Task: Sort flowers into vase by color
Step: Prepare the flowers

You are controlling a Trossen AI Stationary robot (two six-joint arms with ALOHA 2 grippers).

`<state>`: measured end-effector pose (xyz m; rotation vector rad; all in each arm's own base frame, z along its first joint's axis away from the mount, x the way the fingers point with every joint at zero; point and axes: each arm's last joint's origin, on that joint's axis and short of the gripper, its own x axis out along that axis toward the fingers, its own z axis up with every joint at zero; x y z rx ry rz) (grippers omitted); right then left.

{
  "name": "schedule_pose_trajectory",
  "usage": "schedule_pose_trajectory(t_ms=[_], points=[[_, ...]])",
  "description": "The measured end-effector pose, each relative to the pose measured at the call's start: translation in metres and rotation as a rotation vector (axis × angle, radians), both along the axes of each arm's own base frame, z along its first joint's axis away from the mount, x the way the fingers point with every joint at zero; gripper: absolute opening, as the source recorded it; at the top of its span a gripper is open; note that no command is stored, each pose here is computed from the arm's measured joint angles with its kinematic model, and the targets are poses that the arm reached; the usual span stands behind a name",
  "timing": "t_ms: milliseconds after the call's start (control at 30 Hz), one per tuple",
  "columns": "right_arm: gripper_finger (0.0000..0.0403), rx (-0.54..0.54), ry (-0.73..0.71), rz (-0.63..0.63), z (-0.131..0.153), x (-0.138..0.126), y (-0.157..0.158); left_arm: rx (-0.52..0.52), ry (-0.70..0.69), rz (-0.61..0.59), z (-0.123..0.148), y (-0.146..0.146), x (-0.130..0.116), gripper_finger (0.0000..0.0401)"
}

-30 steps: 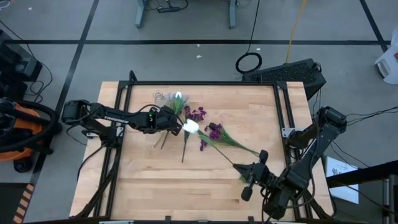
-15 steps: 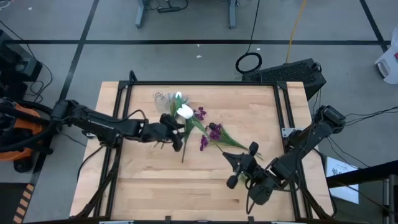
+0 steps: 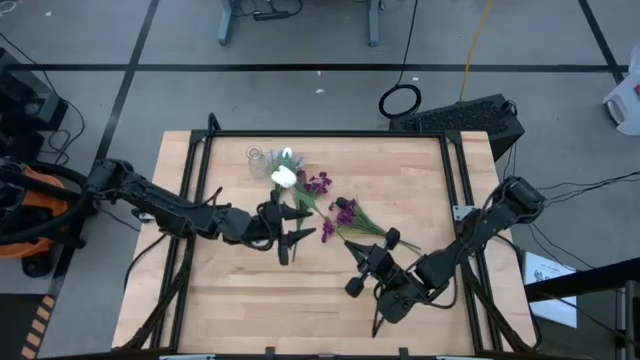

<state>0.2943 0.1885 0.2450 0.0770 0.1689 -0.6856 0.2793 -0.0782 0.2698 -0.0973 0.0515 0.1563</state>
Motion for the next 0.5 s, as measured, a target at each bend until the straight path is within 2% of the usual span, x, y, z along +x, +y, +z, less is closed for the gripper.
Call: schedule_pose_trajectory(t_ms=[100, 300, 500], points=[[0.0, -0.003, 0.004, 0.009, -0.008, 0.009, 0.002, 0.038, -0.038, -0.031, 0.0, -0.008, 0.003, 0.0198], [0.0, -0.026, -0.003, 0.013, -0.014, 0.02, 0.004, 0.016, -0.09, -0.109, -0.002, -0.018, 0.006, 0.0198], [0.0, -0.049, -0.009, 0.015, -0.012, 0.027, 0.002, -0.067, -0.13, -0.118, -0.004, -0.022, 0.01, 0.0198]])
